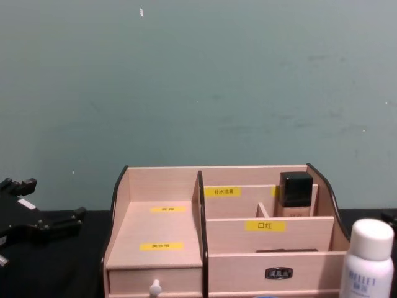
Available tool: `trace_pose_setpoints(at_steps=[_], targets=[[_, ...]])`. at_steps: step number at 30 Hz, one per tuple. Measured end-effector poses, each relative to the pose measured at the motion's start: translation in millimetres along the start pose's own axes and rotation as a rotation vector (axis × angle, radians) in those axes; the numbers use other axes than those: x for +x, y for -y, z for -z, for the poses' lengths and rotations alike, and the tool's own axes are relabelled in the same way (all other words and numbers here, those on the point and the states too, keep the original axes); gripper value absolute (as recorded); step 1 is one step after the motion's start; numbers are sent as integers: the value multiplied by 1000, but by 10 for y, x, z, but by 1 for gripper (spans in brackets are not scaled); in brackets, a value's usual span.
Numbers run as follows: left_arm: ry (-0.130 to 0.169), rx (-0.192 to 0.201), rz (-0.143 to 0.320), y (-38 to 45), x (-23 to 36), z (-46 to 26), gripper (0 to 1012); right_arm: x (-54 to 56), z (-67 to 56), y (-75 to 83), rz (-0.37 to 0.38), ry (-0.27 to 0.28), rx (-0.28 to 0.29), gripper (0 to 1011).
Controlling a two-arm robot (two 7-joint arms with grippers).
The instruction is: Pick up the facial cleanser and watermelon frost from the table and place them into the tiered storage box.
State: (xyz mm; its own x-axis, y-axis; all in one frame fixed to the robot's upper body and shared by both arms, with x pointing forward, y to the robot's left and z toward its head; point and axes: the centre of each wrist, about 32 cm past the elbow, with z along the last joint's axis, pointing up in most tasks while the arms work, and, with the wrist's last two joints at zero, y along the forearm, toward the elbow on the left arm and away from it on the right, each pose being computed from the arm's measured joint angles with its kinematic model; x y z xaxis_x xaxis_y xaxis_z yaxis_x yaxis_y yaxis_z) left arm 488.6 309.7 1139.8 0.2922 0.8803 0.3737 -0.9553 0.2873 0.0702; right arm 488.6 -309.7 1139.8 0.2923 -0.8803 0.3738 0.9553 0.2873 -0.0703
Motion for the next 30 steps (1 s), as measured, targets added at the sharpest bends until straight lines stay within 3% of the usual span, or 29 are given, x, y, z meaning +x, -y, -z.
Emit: trace_pose_setpoints(at_steps=[30], targets=[[0,0,0,0,0,0,1010,0,0,0,0,0,0,1000]])
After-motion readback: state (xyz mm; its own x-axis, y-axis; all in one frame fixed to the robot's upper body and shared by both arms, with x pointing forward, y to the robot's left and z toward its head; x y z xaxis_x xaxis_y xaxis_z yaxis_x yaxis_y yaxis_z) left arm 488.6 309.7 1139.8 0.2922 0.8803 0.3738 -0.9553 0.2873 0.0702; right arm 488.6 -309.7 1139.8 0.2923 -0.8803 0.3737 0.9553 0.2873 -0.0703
